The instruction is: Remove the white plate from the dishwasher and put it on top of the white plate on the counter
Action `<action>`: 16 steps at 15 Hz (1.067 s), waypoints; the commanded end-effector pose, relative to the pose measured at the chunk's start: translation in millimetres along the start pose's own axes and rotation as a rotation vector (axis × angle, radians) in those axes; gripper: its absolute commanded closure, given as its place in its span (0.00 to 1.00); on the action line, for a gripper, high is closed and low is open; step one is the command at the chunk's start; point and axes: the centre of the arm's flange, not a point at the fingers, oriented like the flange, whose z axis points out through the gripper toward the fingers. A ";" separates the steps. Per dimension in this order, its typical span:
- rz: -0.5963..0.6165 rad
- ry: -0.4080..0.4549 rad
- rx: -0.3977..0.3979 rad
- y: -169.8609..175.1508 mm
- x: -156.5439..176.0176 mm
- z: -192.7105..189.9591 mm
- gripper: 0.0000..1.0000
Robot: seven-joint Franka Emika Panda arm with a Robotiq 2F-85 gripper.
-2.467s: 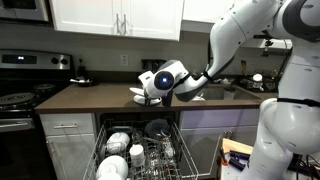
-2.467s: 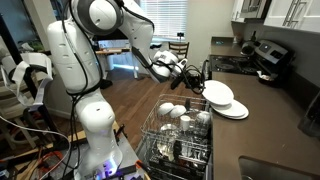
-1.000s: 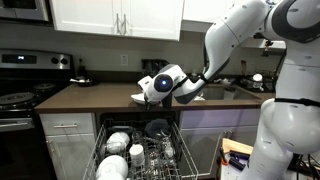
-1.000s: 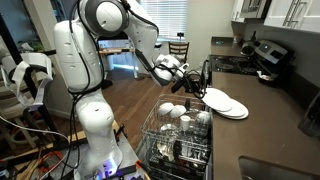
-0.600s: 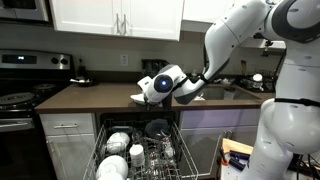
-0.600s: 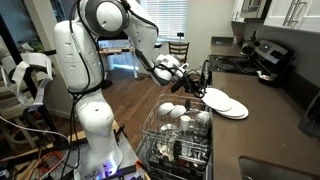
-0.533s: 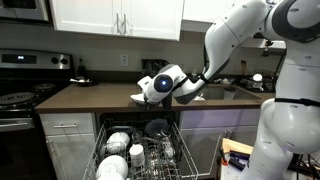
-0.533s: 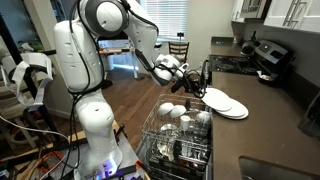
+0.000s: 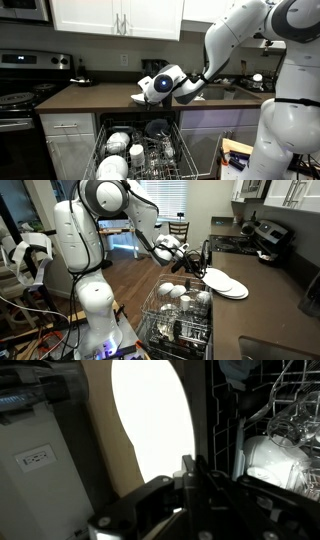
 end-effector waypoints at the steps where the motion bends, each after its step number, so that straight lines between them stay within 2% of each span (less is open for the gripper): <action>1: -0.008 -0.023 -0.020 10.9 -0.7 5.5 0.99; 6: -0.026 -0.033 -0.031 18.5 -3.9 13.1 0.99; 8: 0.003 -0.039 -0.006 19.3 -2.6 13.2 0.99; 9: 0.007 -0.030 -0.008 9.7 -8.6 11.3 0.95; 16: -0.008 -0.027 -0.030 16.2 -7.5 14.7 0.98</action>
